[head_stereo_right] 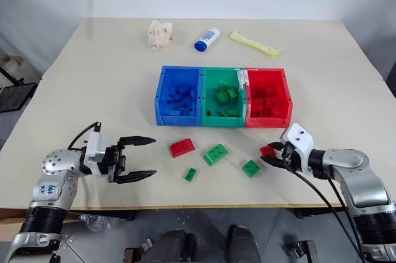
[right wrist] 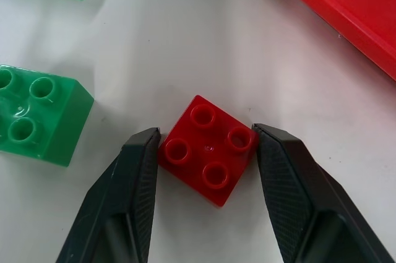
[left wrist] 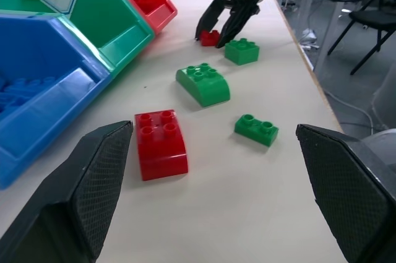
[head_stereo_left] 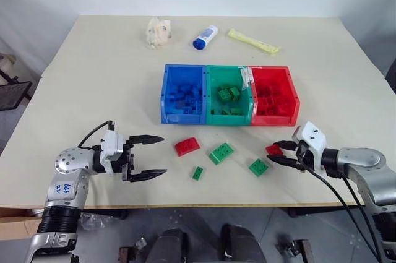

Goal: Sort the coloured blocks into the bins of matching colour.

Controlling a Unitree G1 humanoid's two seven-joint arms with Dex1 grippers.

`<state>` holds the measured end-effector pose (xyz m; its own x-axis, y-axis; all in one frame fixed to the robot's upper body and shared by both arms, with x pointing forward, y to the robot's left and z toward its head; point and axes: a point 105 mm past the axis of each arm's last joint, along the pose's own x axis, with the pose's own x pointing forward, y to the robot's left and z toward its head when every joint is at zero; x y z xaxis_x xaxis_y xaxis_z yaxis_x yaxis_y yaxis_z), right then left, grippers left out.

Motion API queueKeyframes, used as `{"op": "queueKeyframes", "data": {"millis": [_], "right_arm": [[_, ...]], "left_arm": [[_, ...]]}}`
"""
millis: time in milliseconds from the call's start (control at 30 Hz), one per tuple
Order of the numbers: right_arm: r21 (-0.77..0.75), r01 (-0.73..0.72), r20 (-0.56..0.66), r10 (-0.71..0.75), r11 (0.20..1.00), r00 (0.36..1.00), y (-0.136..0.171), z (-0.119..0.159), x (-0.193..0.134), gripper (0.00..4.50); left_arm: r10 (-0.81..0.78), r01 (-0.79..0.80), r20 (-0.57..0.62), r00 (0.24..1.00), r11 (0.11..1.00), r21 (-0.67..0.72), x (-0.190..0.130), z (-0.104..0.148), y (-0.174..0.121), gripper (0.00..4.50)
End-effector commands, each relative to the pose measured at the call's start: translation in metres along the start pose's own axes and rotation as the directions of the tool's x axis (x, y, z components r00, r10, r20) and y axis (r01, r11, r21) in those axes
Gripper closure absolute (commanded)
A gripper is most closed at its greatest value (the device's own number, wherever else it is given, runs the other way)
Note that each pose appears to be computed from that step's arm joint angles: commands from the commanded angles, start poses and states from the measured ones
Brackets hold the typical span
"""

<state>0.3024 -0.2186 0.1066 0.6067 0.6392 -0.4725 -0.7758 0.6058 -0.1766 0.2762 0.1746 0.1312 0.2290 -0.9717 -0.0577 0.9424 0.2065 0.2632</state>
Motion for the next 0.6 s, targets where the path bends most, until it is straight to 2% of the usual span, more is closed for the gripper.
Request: {"op": "queueKeyframes", "data": {"millis": [33,167,300,400,500,533,600], "right_arm": [[-0.017,0.022,0.046,-0.022,1.0,0.999,-0.001,0.014,0.001,2.51],[-0.04,0.081,0.134,-0.075,0.996,0.988,-0.013,0.045,-0.008,2.51],[-0.052,0.2,0.234,-0.183,0.978,0.955,-0.039,0.079,-0.016,2.51],[-0.052,0.333,0.304,-0.303,0.941,0.903,-0.078,0.114,-0.017,2.51],[-0.063,0.357,0.316,-0.32,0.932,0.893,-0.092,0.123,-0.008,2.51],[-0.064,0.363,0.308,-0.328,0.93,0.893,-0.096,0.122,-0.004,1.95],[-0.082,0.375,0.297,-0.337,0.923,0.894,-0.102,0.122,0.004,1.47]], "left_arm": [[0.032,-0.032,0.01,0.999,0.999,0.03,-0.008,0.01,0.004,0.0],[0.065,-0.065,0.009,0.998,0.997,0.031,-0.013,0.013,0.006,0.0],[0.081,-0.081,0.011,0.997,0.996,0.021,-0.014,0.015,0.005,0.0],[0.102,-0.103,0.016,0.995,0.995,0.012,-0.01,0.016,0.002,0.0],[0.122,-0.122,0.01,0.993,0.992,0.012,-0.009,0.014,0.003,0.0],[0.126,-0.126,0.009,0.992,0.992,0.011,-0.009,0.014,0.003,0.0],[0.141,-0.142,0.013,0.99,0.99,0.017,-0.01,0.014,0.003,0.0]]}}
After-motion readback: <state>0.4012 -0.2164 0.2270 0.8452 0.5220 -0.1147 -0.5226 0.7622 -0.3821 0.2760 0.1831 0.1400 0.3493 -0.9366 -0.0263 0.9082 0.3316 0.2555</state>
